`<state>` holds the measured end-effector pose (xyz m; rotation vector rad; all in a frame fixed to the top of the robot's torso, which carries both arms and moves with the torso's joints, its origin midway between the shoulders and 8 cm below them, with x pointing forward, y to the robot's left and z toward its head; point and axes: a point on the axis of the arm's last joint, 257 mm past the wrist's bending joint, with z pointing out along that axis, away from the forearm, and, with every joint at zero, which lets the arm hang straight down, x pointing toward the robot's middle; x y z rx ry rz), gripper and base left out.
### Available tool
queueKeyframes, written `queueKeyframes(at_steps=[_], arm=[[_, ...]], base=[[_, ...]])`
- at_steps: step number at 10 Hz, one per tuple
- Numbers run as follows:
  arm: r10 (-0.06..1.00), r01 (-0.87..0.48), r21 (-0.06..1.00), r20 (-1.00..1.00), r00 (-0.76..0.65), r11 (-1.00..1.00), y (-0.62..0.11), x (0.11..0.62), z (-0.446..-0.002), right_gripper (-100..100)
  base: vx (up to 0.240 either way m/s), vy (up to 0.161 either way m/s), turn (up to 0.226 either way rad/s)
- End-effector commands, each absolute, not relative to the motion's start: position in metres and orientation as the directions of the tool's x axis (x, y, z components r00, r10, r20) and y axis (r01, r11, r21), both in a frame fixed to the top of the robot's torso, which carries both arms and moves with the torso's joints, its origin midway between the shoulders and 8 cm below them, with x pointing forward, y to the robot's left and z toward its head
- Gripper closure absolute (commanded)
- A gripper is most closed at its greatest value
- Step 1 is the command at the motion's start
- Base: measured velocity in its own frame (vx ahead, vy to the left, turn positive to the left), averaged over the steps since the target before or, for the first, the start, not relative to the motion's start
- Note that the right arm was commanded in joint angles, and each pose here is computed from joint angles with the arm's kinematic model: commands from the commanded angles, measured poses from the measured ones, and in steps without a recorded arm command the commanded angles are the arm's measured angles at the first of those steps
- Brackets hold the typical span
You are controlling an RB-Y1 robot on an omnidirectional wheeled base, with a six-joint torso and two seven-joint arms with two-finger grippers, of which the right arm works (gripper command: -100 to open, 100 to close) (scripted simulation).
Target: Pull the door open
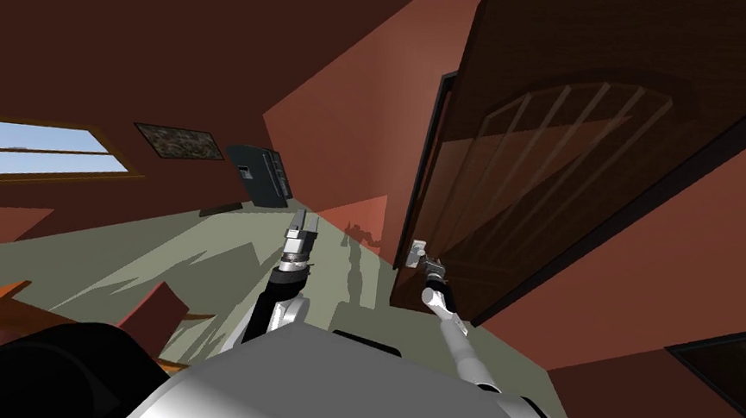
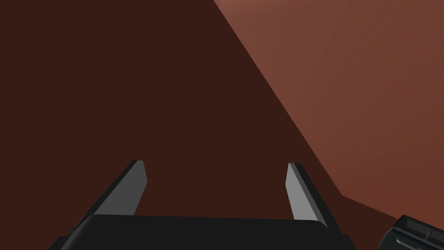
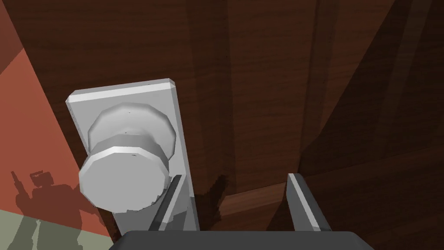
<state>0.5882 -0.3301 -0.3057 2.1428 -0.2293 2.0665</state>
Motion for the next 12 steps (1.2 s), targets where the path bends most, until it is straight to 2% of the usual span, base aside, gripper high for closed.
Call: queueKeyframes(at_steps=[1,6,7,12], arm=[[-0.004,-0.207,0.003,0.999,0.035,-0.978,-0.323,0.589,-0.306,100],[-0.004,-0.207,0.003,0.999,0.035,-0.978,-0.323,0.589,-0.306,100],[-0.002,-0.175,0.003,1.0,0.028,-0.985,-0.306,0.59,-0.304,-100],[0.001,-0.092,0.001,1.0,0.009,-0.996,-0.263,0.592,-0.299,-100]], base=[[-0.002,-0.02,0.035],[-0.01,0.003,0.01],[-0.129,-0.049,0.125],[-0.194,-0.115,0.114]])
